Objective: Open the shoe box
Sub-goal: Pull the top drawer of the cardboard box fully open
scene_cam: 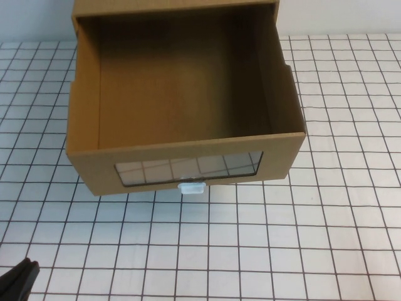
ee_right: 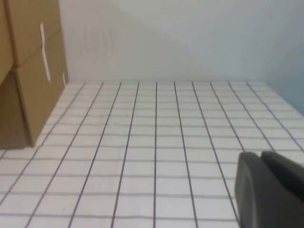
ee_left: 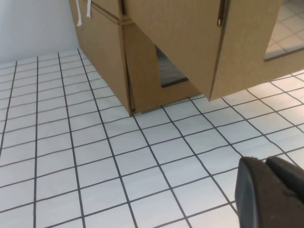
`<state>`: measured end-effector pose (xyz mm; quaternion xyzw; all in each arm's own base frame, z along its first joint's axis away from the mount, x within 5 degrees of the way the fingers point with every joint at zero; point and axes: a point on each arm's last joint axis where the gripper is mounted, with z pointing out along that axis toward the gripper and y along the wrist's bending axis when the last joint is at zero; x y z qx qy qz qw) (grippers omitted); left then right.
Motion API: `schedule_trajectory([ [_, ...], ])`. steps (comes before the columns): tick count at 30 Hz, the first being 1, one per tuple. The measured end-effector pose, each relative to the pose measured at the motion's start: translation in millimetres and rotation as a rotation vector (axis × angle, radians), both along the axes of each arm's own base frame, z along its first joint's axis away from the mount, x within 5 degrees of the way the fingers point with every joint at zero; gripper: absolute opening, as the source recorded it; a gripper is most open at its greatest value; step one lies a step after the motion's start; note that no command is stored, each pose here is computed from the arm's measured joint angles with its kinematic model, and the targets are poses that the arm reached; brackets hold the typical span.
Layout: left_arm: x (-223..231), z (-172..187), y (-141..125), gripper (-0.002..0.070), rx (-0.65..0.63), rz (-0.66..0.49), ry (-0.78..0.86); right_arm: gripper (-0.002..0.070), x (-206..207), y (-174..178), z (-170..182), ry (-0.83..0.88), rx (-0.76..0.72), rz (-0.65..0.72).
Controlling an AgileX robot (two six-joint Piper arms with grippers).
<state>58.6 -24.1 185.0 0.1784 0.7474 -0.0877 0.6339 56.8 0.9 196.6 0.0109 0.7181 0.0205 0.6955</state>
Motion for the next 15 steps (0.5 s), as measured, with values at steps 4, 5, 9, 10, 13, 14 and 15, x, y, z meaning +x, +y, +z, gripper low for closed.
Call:
schedule_trajectory([
  [4,0.0,0.0,0.0,-0.0002,0.000,0.000,0.000,-0.0013,-0.9,0.3,-10.8,0.115,-0.002,0.004],
  [5,0.0,0.0,0.0,-0.0002,0.000,0.000,0.000,-0.0013,-1.6,0.4,-15.1,0.163,-0.003,0.005],
  [9,0.0,0.0,0.0,-0.0002,0.000,0.000,0.000,-0.0013,-4.3,0.7,-25.5,0.281,-0.004,0.009],
  [10,0.0,0.0,0.0,-0.0002,0.000,0.000,0.000,-0.0013,-4.5,0.7,-26.2,0.288,-0.005,0.009],
  [13,0.0,0.0,0.0,-0.0002,0.000,0.000,0.000,-0.0013,-4.8,0.7,-26.7,0.294,-0.006,0.009],
  [14,0.0,-0.2,0.0,-0.0002,0.001,-0.001,0.002,-0.0013,-4.9,0.8,-26.8,0.296,-0.006,0.010],
  [15,0.0,-0.2,0.0,-0.0002,0.001,-0.001,0.002,-0.0013,-4.9,0.8,-27.0,0.298,-0.006,0.010],
])
